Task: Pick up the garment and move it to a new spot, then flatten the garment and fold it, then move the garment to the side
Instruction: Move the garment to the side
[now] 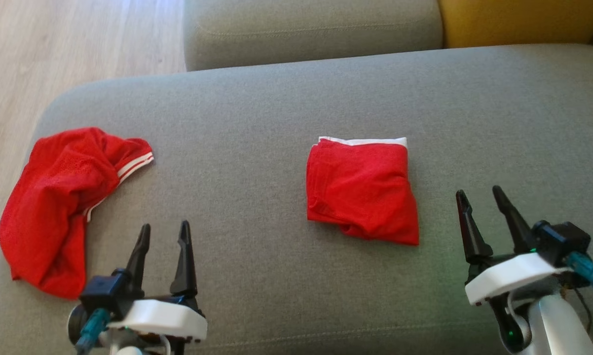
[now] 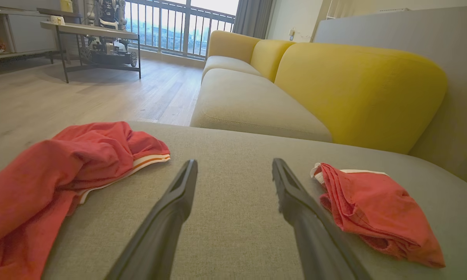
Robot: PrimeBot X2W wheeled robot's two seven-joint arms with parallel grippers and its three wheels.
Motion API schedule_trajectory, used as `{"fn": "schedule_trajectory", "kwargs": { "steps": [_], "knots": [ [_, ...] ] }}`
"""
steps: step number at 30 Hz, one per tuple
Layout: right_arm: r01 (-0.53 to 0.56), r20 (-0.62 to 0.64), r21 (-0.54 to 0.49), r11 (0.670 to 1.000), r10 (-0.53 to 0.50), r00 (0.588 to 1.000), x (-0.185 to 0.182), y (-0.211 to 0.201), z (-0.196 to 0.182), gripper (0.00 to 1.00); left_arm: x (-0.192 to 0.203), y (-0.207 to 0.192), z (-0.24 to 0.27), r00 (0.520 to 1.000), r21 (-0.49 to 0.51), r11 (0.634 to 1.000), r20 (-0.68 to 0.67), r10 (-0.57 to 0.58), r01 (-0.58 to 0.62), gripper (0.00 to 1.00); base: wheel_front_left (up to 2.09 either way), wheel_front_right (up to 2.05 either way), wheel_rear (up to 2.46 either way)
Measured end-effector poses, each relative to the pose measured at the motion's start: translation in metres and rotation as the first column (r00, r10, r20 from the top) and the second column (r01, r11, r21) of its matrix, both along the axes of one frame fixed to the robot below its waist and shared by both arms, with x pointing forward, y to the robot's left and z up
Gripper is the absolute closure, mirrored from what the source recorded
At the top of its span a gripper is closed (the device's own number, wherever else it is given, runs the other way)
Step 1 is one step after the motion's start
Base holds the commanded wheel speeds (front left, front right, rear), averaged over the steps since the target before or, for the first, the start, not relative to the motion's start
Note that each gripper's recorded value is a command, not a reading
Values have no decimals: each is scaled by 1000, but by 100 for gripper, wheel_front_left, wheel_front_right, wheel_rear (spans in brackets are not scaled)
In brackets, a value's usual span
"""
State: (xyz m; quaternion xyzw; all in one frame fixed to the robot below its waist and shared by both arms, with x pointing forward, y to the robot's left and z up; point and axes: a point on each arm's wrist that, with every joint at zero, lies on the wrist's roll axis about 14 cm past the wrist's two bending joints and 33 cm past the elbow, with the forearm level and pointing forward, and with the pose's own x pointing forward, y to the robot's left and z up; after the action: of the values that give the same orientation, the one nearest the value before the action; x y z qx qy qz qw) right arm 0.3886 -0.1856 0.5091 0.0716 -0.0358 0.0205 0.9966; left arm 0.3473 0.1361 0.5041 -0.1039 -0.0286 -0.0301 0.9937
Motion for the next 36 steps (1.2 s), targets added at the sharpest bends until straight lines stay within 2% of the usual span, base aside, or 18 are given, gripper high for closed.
{"fn": "schedule_trajectory", "kwargs": {
  "steps": [5, 11, 17, 19, 23, 24, 25, 31, 36],
  "knots": [
    [-5, -133, 96, 995, 18, 991, 12, 7, -30, 0, 1, -4, -12, 999, 4, 1000, -40, -12, 12, 0, 0, 0, 0],
    [-17, -268, 224, 974, 78, 960, 45, 25, -57, 0, 10, 0, -22, 998, 20, 1000, -69, -1, 2, 0, 0, 0, 0],
    [13, -420, 323, 946, 131, 898, 64, 43, -97, 0, 16, 8, -29, 995, 27, 999, -92, 24, -22, 0, 0, 0, 0],
    [39, -465, 390, 920, 160, 871, 68, 51, -109, 0, 16, 11, -33, 994, 30, 999, -102, 35, -32, 0, 0, 0, 0],
    [15, -513, 409, 912, 216, 831, 74, 72, -122, 0, 17, 15, -36, 992, 35, 998, -113, 48, -45, 0, 0, 0, 0],
    [3, -519, 405, 914, 227, 824, 75, 77, -124, 42, 17, 16, -37, 992, 36, 998, -116, 51, -48, 0, 0, 0, 0],
    [-8, -523, 395, 919, 232, 820, 76, 79, -125, 100, 17, 17, -38, 991, 37, 998, -119, 55, -51, 0, 0, 0, 0],
    [-102, -497, 241, 965, 213, 841, 81, 78, -123, 100, 17, 15, -39, 991, 38, 998, -124, 54, -49, 0, 0, 0, 0],
    [-151, -453, 88, 985, 174, 875, 84, 56, -112, 100, 21, 6, -39, 992, 33, 999, -120, 22, -19, 0, 0, 0, 0]
  ]
}}
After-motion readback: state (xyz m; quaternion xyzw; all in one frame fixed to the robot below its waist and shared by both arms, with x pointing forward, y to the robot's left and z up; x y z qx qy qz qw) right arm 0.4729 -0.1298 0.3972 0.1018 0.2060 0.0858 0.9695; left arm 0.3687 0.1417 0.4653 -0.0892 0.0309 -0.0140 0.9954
